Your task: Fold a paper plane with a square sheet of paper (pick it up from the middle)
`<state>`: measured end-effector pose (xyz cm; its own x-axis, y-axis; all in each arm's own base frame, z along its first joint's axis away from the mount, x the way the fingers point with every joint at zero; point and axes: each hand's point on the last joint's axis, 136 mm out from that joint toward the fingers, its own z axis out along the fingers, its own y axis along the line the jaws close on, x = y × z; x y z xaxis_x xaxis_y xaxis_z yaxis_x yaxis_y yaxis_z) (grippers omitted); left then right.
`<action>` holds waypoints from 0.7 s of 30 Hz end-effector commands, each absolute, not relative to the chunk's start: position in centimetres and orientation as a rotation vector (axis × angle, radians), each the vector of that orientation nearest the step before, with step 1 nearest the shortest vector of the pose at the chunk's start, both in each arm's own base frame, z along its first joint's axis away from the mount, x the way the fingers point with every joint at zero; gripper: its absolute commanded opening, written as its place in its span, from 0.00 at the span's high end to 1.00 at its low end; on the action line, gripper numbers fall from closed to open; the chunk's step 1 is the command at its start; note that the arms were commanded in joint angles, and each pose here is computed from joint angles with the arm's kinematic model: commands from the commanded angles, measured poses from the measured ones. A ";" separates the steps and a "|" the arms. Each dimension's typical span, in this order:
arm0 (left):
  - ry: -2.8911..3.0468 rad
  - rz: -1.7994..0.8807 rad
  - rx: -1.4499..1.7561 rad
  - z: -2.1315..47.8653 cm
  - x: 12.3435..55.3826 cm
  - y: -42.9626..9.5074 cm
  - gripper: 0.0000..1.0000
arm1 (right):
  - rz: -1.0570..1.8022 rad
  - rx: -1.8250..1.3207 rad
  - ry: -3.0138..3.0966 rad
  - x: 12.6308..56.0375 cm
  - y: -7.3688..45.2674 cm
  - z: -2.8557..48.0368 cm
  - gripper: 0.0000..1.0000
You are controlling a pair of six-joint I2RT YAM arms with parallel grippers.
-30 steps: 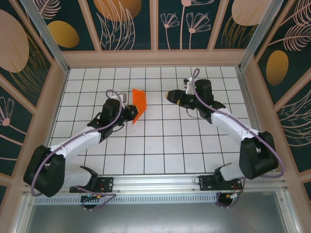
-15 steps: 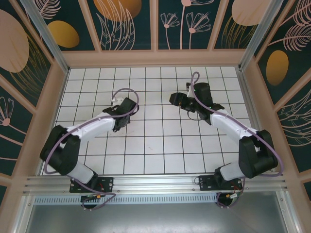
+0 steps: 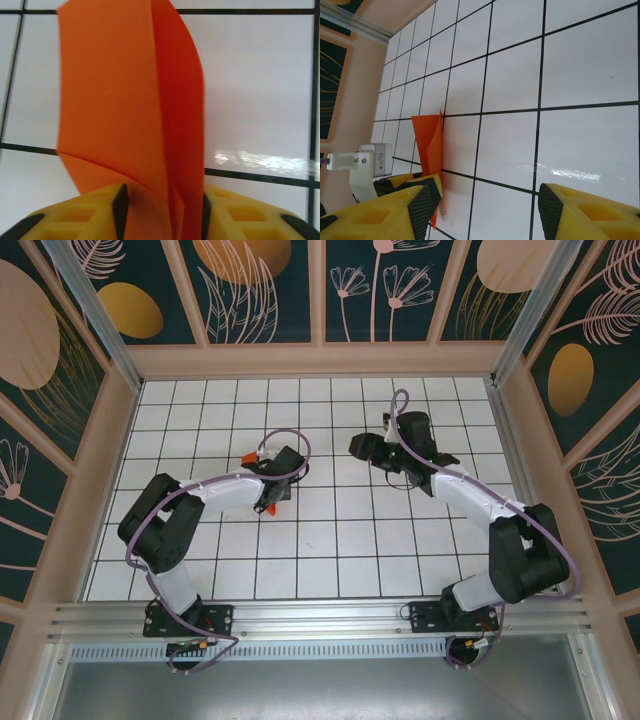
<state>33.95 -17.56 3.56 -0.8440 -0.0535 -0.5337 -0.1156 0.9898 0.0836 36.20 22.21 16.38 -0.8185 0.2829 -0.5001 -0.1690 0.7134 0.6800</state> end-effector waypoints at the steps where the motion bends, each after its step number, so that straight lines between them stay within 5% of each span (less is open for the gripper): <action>1: 2.551 -0.060 -0.117 5.2 34.1 -19.7 0.49 | 0.981 0.093 2.363 36.0 22.2 15.2 0.39; 5: 2.489 -0.243 -0.144 8.0 34.0 -20.2 0.33 | 0.915 0.044 2.388 35.8 23.4 14.6 0.41; 11: 2.361 -0.508 -0.284 12.1 33.9 -17.8 0.22 | 0.867 -0.116 2.424 34.3 28.7 13.4 0.46; 21: 2.293 -0.548 -0.553 11.1 32.5 -11.4 0.15 | 0.860 -0.485 2.520 30.4 41.9 9.4 0.72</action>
